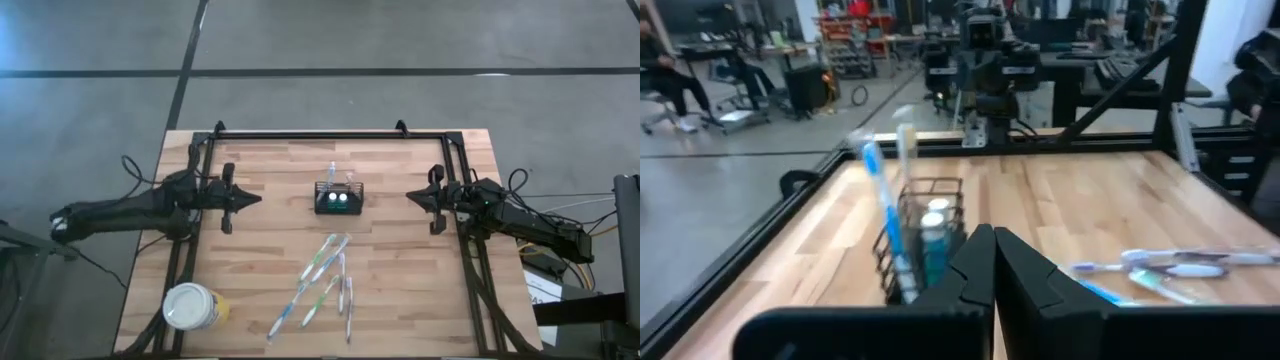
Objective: Pick & Place toothbrushing station
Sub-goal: Put the bottom blue toothbrush into the wire organizer
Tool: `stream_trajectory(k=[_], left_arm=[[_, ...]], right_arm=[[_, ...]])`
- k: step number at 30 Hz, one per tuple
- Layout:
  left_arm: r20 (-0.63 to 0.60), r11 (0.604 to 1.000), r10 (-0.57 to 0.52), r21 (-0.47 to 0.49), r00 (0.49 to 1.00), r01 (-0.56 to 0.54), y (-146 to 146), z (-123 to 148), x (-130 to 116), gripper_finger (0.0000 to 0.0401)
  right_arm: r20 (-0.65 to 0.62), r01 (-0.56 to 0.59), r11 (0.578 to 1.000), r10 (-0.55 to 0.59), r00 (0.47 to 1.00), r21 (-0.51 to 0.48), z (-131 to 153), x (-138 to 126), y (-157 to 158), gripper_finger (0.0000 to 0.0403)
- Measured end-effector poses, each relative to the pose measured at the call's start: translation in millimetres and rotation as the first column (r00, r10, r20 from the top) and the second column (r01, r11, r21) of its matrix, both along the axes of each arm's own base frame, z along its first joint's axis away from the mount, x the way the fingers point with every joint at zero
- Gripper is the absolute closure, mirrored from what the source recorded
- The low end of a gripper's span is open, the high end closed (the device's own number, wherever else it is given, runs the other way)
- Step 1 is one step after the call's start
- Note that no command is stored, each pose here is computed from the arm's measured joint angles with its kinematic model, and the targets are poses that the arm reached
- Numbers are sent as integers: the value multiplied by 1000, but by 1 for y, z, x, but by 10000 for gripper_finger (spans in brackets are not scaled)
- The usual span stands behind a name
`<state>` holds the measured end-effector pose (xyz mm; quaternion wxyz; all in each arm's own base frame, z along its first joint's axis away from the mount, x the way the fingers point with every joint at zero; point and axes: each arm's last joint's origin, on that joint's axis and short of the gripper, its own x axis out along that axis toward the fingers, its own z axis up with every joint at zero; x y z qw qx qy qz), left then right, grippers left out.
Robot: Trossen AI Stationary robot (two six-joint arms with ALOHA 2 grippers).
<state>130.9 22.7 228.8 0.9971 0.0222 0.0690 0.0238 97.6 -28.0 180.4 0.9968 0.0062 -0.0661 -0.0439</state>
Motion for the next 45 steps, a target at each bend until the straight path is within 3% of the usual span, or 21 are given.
stream_trajectory(k=[10,16,18,23,28,33,38,45], left_arm=[[-186,996,-58,-79,981,44,-49,52,55,398],[-380,992,-50,-129,924,0,-91,71,93,397],[-464,988,-19,-143,886,-53,-101,67,105,397],[-549,946,-44,-293,835,-143,-128,60,129,397],[-673,886,-136,-411,727,-215,-150,28,146,396],[-750,844,-183,-452,636,-290,-167,0,153,396],[-767,796,-172,-477,618,-372,-178,-15,157,382],[-784,743,-169,-499,597,-445,-191,-27,169,294]], right_arm=[[-4,-6,999,7,1000,48,-1,0,0,394],[-11,-12,998,13,1000,57,-2,0,0,394],[-21,-14,998,15,1000,61,-2,0,0,394],[-30,-15,996,18,999,84,-4,1,0,394],[-31,-15,996,18,999,84,-4,1,0,394],[-30,-14,997,17,999,80,-4,1,0,394],[-32,-16,995,19,999,100,-4,1,0,394],[-75,-12,991,23,997,136,-9,1,0,394]])
